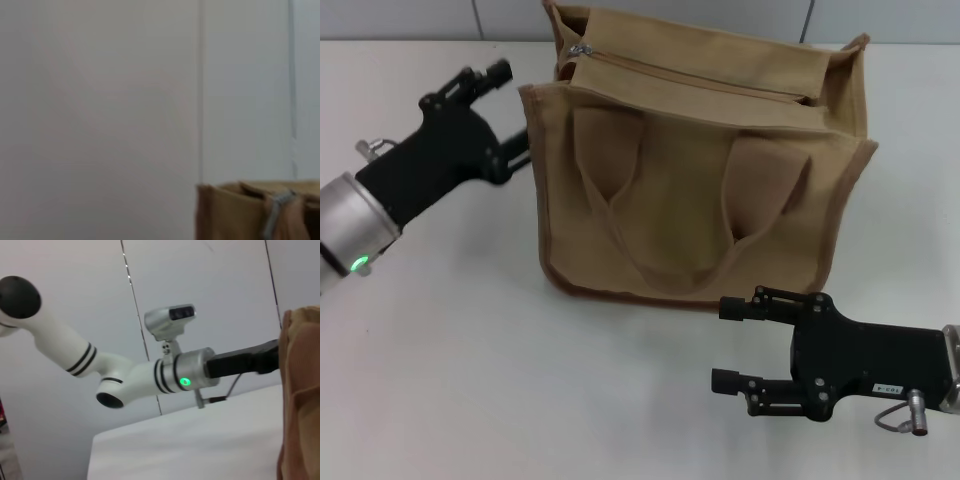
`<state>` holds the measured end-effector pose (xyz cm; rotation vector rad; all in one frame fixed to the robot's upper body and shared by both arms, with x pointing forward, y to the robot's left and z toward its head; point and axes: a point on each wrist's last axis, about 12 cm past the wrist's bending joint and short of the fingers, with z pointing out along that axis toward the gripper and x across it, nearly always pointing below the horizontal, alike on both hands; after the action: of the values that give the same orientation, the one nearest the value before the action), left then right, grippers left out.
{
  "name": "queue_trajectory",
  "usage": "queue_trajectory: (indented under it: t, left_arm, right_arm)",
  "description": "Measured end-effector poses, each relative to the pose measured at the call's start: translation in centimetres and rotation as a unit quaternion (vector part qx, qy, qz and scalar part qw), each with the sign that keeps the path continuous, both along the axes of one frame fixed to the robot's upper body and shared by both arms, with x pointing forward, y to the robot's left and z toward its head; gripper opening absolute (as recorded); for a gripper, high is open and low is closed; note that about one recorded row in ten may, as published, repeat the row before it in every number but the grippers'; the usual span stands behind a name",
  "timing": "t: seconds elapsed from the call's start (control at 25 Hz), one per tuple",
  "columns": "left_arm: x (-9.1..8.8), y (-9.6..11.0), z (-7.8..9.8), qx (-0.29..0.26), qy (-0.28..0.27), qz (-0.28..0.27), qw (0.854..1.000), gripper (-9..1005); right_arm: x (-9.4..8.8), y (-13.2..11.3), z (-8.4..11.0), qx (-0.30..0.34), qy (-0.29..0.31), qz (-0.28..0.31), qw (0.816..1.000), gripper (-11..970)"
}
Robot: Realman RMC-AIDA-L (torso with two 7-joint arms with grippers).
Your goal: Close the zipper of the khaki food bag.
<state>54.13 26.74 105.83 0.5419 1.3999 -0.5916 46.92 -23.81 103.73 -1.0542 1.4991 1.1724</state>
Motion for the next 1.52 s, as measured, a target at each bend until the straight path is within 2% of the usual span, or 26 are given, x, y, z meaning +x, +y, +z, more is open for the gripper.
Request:
queue_trajectory:
  t: [0.08, 0.36, 0.6, 0.76, 0.84, 1.0, 1.32, 1.52]
  left_arm:
    - [-0.8, 0.9, -0.1, 0.054, -0.004, -0.034, 0.998, 777]
    - [-1.0, 0.7, -0.1, 0.066, 0.002, -0.056, 0.996, 777]
    - [0.5, -1.0, 0.6, 0.040, -0.004, -0.056, 0.998, 777]
    - [0.9, -0.9, 0.9, 0.024, -0.006, -0.041, 0.999, 777]
    - [1.3, -0.5, 1.4, -0.011, -0.005, -0.020, 1.000, 777]
    - [1.4, -0.3, 1.6, -0.034, 0.007, -0.017, 0.999, 777]
    - [1.3, -0.5, 1.5, -0.038, 0.010, -0.016, 0.999, 777]
    - [1.5, -0.1, 1.6, -0.061, 0.006, 0.010, 0.998, 777]
  right_arm:
    - [0.0, 0.0, -0.1, -0.003, 0.002, -0.003, 1.000, 769]
    - [0.2, 0.3, -0.3, -0.006, 0.005, -0.005, 1.000, 769]
    - [0.1, 0.6, -0.3, -0.002, 0.005, -0.001, 1.000, 769]
    - [-0.1, 0.5, -0.5, -0.002, 0.008, -0.004, 1.000, 769]
    - [-0.2, 0.4, -0.6, -0.004, 0.010, -0.007, 1.000, 769]
    - [-0.2, 0.5, -0.7, -0.006, 0.012, -0.009, 1.000, 769]
    - [0.0, 0.7, -0.8, -0.009, 0.011, -0.009, 1.000, 769]
    - [0.0, 0.7, -0.8, -0.008, 0.006, -0.013, 1.000, 769]
